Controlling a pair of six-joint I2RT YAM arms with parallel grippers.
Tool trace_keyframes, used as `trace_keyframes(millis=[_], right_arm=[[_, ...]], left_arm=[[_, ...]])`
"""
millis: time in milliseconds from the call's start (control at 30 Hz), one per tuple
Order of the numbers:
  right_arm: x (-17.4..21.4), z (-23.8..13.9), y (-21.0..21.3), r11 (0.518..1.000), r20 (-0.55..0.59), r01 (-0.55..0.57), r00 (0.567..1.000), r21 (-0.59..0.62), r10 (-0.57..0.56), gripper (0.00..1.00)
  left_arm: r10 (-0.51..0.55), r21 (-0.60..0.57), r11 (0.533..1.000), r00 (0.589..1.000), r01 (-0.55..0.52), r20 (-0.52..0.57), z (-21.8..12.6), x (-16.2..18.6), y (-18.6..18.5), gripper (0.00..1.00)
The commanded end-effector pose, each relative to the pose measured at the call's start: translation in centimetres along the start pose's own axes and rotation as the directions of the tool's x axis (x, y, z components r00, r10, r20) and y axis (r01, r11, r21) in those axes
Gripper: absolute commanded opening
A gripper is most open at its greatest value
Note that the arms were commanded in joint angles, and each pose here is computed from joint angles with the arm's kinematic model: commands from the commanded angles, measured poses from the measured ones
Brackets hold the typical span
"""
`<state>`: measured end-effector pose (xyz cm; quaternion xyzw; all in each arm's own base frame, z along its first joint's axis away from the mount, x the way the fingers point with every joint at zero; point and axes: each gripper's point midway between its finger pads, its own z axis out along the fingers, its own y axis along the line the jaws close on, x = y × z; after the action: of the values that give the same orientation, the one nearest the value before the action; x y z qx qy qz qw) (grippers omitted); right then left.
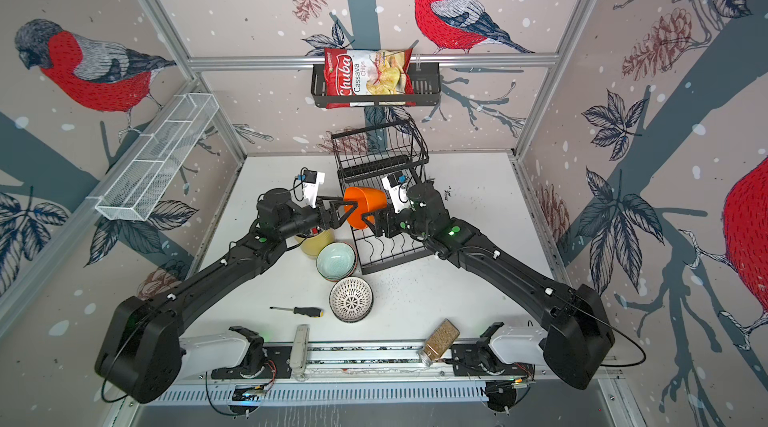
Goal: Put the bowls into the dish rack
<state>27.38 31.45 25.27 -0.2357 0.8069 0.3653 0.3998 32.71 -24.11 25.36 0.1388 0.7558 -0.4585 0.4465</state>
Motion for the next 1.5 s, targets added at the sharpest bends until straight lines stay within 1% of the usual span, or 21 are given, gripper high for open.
trace_keyframes(millis=[0,200,333,533,600,667,833,900,967,1300,1467], right_arm=[[-0.6,-0.1,-1.9,0.993,0.036,0.029,0.999,0.115,-0.033,0.60],[0.3,0.9,-4.9,0.964,0.004,0.051,0.999,0.263,-0.054,0.60],[0.6,1.6,-6.8,0.920,-0.008,0.101,0.994,0.378,-0.106,0.60],[0.4,2.7,-9.8,0.833,-0.027,0.165,0.984,0.528,-0.177,0.60],[0.2,2.9,-11.0,0.776,-0.040,0.198,0.975,0.599,-0.218,0.60],[0.3,3.3,-11.8,0.736,-0.066,0.231,0.967,0.636,-0.247,0.61],[0.1,4.3,-12.8,0.657,-0.113,0.306,0.940,0.689,-0.321,0.61],[-0.1,4.6,-13.1,0.610,-0.138,0.342,0.924,0.715,-0.355,0.61],[-0.1,4.9,-13.3,0.575,-0.167,0.377,0.908,0.726,-0.384,0.61],[0.2,6.2,-14.5,0.420,-0.309,0.524,0.821,0.741,-0.480,0.62],[0.7,6.9,-15.3,0.347,-0.379,0.583,0.777,0.735,-0.503,0.62]], left_arm=[[0.027,-0.020,0.999,0.999,-0.027,0.026,-0.2,-0.9,-0.1,0.96],[0.044,-0.152,0.988,0.997,-0.034,0.066,-1.6,-1.8,1.3,0.97],[0.047,-0.222,0.975,0.996,-0.029,0.077,-2.5,-1.9,2.0,0.96],[0.046,-0.311,0.950,0.996,-0.019,0.079,-3.8,-1.3,3.4,0.96],[0.053,-0.329,0.944,0.996,-0.027,0.072,-4.1,-1.1,3.6,0.96],[0.062,-0.343,0.939,0.996,-0.036,0.064,-4.3,-1.0,3.7,0.96],[0.077,-0.378,0.925,0.995,-0.045,0.070,-5.2,-1.1,3.9,0.97],[0.086,-0.375,0.925,0.994,-0.054,0.068,-5.3,-1.1,3.8,0.96],[0.090,-0.376,0.925,0.994,-0.059,0.065,-5.4,-1.0,3.7,0.96],[0.091,-0.388,0.920,0.993,-0.056,0.072,-5.9,-0.7,3.9,0.96],[0.085,-0.393,0.918,0.994,-0.050,0.071,-5.9,-0.4,4.2,0.96]])
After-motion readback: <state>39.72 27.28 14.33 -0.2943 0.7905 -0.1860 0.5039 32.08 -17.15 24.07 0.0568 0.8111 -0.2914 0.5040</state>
